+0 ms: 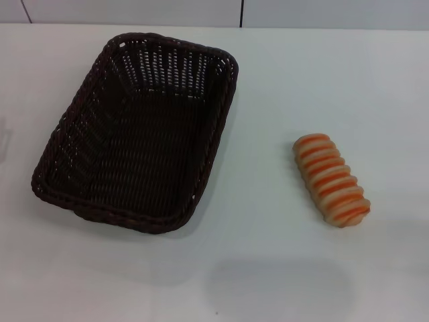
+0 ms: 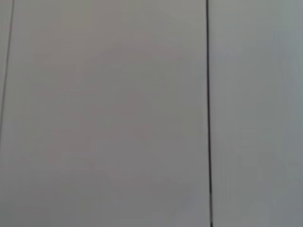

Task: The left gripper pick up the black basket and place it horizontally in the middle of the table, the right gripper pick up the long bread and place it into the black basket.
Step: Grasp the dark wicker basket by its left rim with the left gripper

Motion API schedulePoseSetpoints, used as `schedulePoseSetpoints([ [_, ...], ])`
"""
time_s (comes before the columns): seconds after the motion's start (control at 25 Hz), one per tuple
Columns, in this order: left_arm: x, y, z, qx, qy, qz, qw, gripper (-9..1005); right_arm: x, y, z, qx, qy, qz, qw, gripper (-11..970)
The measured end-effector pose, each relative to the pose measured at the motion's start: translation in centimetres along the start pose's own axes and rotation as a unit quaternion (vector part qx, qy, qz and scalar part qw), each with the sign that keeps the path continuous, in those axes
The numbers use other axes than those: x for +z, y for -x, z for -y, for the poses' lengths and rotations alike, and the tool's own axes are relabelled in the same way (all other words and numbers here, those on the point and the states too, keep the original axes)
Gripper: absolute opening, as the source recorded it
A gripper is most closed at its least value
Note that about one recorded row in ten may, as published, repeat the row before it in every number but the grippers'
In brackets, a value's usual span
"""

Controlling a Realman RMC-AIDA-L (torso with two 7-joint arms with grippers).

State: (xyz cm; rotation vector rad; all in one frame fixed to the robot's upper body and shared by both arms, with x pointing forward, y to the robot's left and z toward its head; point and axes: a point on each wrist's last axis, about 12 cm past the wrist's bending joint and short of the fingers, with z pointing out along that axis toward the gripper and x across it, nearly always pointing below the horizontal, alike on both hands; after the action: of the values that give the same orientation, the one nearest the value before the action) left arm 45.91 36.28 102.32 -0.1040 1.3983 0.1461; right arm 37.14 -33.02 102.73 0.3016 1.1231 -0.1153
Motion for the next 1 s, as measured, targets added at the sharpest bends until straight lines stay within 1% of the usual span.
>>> schedulePoseSetpoints([
  [0.12, 0.4, 0.2, 0.1, 0.000, -0.004, 0.003, 1.000, 814, 0.1, -0.1, -0.1, 0.002, 0.003, -0.002, 1.000, 824],
  [0.2, 1.4, 0.4, 0.4, 0.002, -0.020, 0.001, 1.000, 813, 0.3, -0.3, -0.2, 0.003, 0.004, -0.009, 1.000, 824],
  [0.24, 1.4, 0.4, 0.4, 0.002, -0.020, 0.001, 1.000, 813, 0.3, -0.3, -0.2, 0.003, 0.004, -0.009, 1.000, 824],
  [0.36, 2.8, 0.9, 0.9, 0.006, -0.047, -0.012, 0.999, 813, 0.4, -0.5, -0.3, 0.008, 0.005, -0.014, 1.000, 824],
  [0.4, 4.2, 1.6, 1.3, 0.018, -0.054, -0.026, 0.998, 813, 0.5, -0.5, -0.3, 0.011, 0.005, -0.015, 1.000, 823],
  [0.44, 4.2, 1.6, 1.3, 0.018, -0.054, -0.026, 0.998, 813, 0.5, -0.5, -0.3, 0.011, 0.005, -0.015, 1.000, 823],
  [0.52, 5.3, 2.4, 1.7, 0.039, -0.057, -0.037, 0.997, 813, 0.6, -0.7, -0.4, 0.013, 0.007, -0.018, 1.000, 823],
  [0.6, 6.7, 4.1, 2.5, 0.063, -0.059, -0.042, 0.995, 812, 0.9, -1.0, -0.7, 0.017, 0.011, -0.027, 0.999, 823],
  [0.68, 7.6, 5.6, 3.4, 0.080, -0.070, -0.056, 0.993, 812, 0.9, -1.1, -0.8, 0.018, 0.012, -0.029, 0.999, 823],
  [0.72, 7.9, 6.1, 3.7, 0.084, -0.076, -0.061, 0.992, 812, 0.9, -1.1, -0.8, 0.020, 0.013, -0.032, 0.999, 823],
  [0.76, 8.6, 7.7, 4.6, 0.094, -0.095, -0.080, 0.988, 812, 1.0, -1.2, -0.9, 0.021, 0.013, -0.034, 0.999, 823],
  [0.8, 8.9, 8.4, 5.0, 0.098, -0.103, -0.091, 0.986, 812, 1.0, -1.3, -1.0, 0.023, 0.013, -0.038, 0.999, 823],
  [0.84, 9.2, 10.0, 5.8, 0.099, -0.115, -0.105, 0.983, 812, 1.0, -1.3, -1.0, 0.023, 0.013, -0.038, 0.999, 823],
  [0.96, 9.5, 12.6, 7.0, 0.100, -0.134, -0.131, 0.977, 811, 1.1, -1.5, -1.0, 0.023, 0.013, -0.045, 0.999, 824],
  [1.0, 9.5, 14.1, 7.8, 0.105, -0.146, -0.146, 0.973, 811, 1.1, -1.6, -1.0, 0.023, 0.012, -0.050, 0.998, 824],
])
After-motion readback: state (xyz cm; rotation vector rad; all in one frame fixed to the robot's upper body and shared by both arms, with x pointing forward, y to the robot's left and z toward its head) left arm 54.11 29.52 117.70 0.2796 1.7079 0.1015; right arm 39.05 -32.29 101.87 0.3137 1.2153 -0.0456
